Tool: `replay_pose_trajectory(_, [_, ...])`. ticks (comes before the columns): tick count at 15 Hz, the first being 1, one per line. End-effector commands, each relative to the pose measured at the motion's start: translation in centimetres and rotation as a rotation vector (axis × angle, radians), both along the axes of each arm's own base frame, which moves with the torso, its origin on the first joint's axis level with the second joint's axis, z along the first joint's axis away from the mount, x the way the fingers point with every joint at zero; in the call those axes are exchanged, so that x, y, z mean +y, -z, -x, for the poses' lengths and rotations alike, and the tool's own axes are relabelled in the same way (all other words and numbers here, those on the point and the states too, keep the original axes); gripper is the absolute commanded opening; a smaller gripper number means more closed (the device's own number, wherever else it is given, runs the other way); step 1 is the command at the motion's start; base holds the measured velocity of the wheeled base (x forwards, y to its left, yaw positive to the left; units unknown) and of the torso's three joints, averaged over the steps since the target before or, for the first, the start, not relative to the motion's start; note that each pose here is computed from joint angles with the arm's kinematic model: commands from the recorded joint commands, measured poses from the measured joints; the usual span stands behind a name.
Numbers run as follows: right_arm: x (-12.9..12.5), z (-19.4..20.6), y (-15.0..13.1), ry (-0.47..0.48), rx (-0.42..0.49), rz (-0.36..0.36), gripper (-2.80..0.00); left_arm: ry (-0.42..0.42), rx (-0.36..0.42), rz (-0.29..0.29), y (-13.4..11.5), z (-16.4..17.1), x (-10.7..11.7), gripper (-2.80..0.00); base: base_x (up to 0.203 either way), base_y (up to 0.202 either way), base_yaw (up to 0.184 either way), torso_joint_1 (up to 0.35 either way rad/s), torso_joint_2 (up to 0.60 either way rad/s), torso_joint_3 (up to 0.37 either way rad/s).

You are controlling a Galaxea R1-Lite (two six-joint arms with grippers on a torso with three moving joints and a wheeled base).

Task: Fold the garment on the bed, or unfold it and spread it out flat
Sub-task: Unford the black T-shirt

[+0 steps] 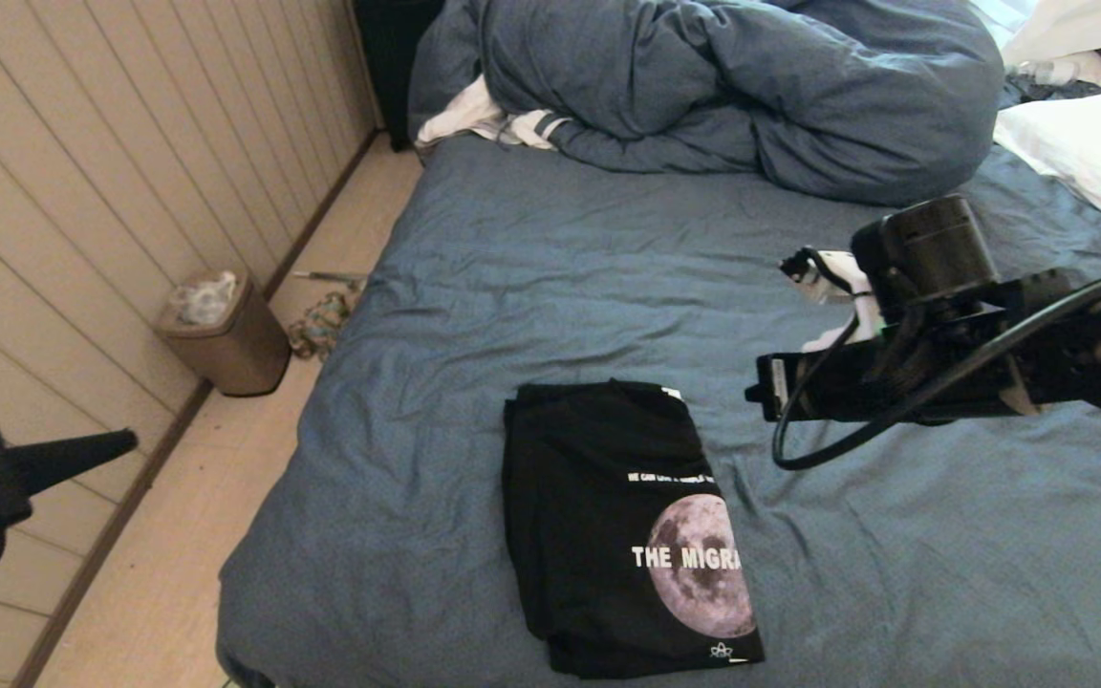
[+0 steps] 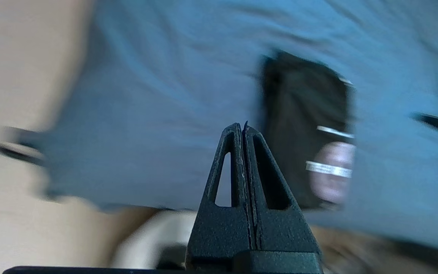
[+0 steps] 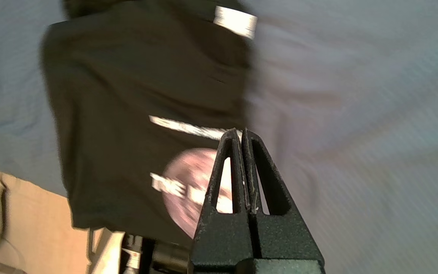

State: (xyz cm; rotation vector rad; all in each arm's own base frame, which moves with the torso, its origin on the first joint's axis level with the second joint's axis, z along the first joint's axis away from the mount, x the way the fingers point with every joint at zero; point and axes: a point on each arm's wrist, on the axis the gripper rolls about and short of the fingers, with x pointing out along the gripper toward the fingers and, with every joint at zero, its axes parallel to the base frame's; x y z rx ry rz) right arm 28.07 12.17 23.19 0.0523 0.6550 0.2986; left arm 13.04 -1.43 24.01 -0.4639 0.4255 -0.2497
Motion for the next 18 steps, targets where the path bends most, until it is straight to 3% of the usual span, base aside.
replay_pose_trajectory(1, [3.2, -1.6, 1.0, -0.066, 0.013, 0.019, -2.8, 0.054, 0.153, 0.059, 1.1, -5.4, -0.6, -2.8, 0.0, 0.0, 0.0, 0.0, 0.0, 0.0])
replay_pose_trajectory(3, [6.5, -2.6, 1.2, -0.134, 0.003, 0.028, -2.8, 0.096, 0.189, 0.142, 0.8, -8.1, -1.2, -2.8, 0.0, 0.0, 0.0, 0.0, 0.0, 0.0])
replay_pose_trajectory(8, [14.1, -3.0, 3.8, -0.294, 0.031, 0.066, -2.8, 0.169, 0.207, 0.174, 2.6, -10.1, -1.9, -2.8, 0.0, 0.0, 0.0, 0.0, 0.0, 0.0])
replay_pose_trajectory(11, [16.2, -3.6, 4.6, -0.315, 0.017, 0.076, -2.8, 0.154, 0.253, 0.175, 4.0, -11.4, -2.0, -2.8, 0.0, 0.0, 0.0, 0.0, 0.0, 0.0])
replay_pose_trajectory(14, [17.3, -4.6, 6.3, -0.279, 0.006, 0.144, -2.8, 0.157, 0.259, 0.174, 4.4, -11.3, -2.0, -2.8, 0.0, 0.0, 0.0, 0.0, 0.0, 0.0])
replay_pose_trajectory(15, [17.6, -4.7, 6.6, -0.288, -0.002, 0.166, 0.0, 0.158, 0.259, 0.174, 4.7, -11.3, -2.0, -2.8, 0.0, 0.0, 0.0, 0.0, 0.0, 0.0])
replay_pose_trajectory(18, [18.9, -5.1, 7.6, -0.308, -0.011, 0.176, 0.0, 0.161, 0.249, 0.175, 5.4, -11.1, -2.0, -2.8, 0.0, 0.0, 0.0, 0.0, 0.0, 0.0])
